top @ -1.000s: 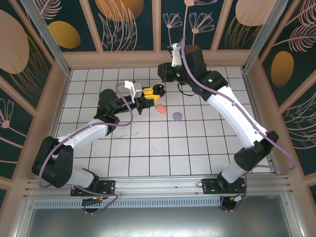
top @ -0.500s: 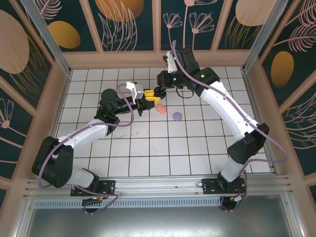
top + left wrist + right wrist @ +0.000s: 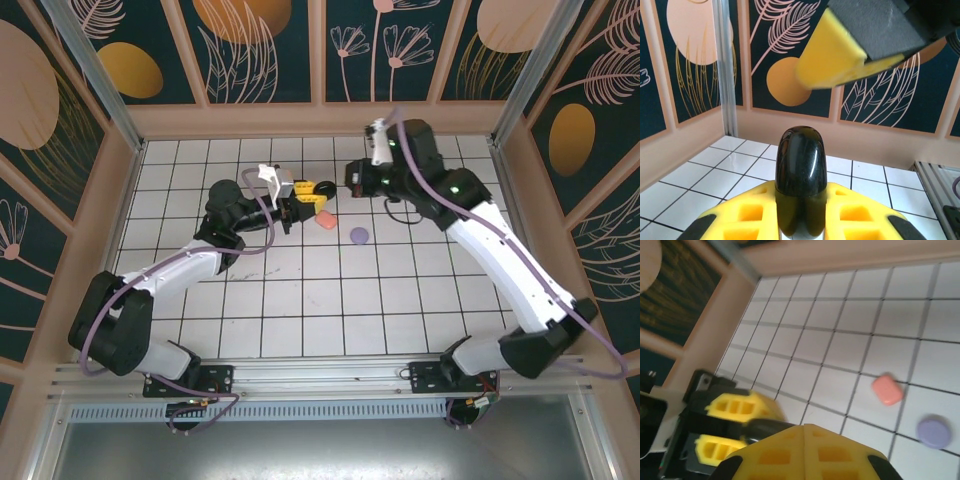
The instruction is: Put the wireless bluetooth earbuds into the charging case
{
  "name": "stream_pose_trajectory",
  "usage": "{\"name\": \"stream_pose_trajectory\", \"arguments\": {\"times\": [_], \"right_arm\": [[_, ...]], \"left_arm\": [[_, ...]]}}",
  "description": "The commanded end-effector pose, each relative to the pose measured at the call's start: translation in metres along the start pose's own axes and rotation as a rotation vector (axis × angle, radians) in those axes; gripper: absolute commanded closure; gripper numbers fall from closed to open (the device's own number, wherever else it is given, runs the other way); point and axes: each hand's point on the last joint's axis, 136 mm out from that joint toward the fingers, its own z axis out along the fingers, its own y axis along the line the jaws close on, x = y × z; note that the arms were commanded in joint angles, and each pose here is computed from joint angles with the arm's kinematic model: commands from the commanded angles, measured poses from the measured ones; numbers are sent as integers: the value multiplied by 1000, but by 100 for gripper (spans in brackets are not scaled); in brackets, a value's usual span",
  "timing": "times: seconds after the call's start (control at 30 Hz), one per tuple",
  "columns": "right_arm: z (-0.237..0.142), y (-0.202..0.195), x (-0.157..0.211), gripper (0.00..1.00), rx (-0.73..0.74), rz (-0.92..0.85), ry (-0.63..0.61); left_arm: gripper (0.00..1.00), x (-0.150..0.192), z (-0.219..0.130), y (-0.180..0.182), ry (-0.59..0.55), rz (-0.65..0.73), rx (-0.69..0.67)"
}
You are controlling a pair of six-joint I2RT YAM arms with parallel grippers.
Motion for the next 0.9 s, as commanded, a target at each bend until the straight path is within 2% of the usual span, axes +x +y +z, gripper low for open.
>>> {"name": "stream_pose_trajectory", "arguments": {"times": [0.0,0.2,0.4,0.7,0.87], "right_arm": [[-15,-29,-15,85,74,107,-129],[5,-71,46,67,137,193,-71],[15,-98,91,61,183,247,-29],[17,-114,110,59,239,245,-4],[16,-114,106,59,248,232,-13]], "left_arm": [[100,-1,-1,8,-28,-56,-37],[100,52,-3,29,47,-338,-138],[100,126,-12,51,160,-646,-294],[99,214,-38,84,400,-756,-575],[99,241,-52,98,457,-809,-649]]}}
